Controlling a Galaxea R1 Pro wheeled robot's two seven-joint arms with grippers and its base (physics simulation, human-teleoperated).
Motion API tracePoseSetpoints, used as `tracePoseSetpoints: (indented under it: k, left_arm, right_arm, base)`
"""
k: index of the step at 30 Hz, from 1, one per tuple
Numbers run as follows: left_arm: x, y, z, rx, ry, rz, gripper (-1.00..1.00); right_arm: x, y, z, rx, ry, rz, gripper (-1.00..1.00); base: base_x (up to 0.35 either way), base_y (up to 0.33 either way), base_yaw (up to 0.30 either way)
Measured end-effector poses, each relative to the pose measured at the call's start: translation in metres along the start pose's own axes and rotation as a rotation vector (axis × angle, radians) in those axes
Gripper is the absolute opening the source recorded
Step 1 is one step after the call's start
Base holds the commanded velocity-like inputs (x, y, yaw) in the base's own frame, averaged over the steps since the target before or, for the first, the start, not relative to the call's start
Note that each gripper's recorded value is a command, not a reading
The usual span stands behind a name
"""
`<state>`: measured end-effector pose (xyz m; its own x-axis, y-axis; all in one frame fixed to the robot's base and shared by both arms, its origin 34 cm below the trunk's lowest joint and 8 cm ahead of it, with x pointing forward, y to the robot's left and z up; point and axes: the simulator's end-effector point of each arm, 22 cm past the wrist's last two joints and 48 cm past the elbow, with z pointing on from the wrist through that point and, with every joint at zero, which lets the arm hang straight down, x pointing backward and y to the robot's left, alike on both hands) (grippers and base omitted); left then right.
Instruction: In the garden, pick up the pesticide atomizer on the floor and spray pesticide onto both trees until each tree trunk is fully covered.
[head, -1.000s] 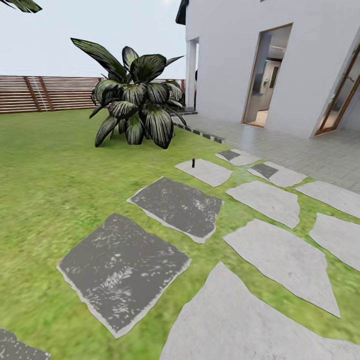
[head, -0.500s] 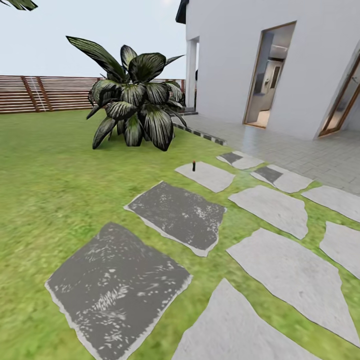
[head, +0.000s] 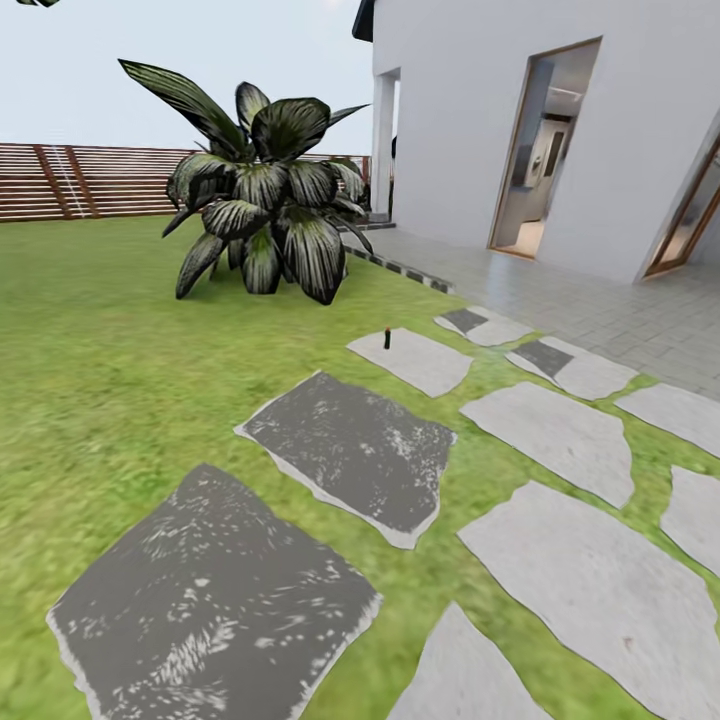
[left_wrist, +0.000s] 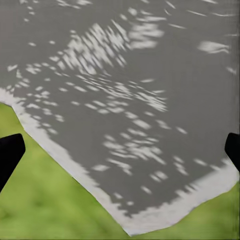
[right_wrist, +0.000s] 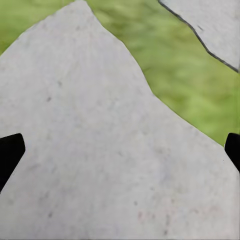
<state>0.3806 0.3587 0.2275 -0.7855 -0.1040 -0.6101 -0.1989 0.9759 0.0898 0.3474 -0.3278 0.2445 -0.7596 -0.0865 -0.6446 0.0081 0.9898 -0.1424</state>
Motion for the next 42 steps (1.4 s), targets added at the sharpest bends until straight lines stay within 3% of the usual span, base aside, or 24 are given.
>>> tracePoseSetpoints:
  k: [42]
  left_arm:
    - [0.0002, 0.0001, -0.0001, 0.0, 0.0, 0.0, 1.0]
  right_arm:
    - [-0.0004, 0.0012, 0.0, -0.001, -0.001, 0.002, 1.0]
  base:
    - [0.336, -0.099, 0.0]
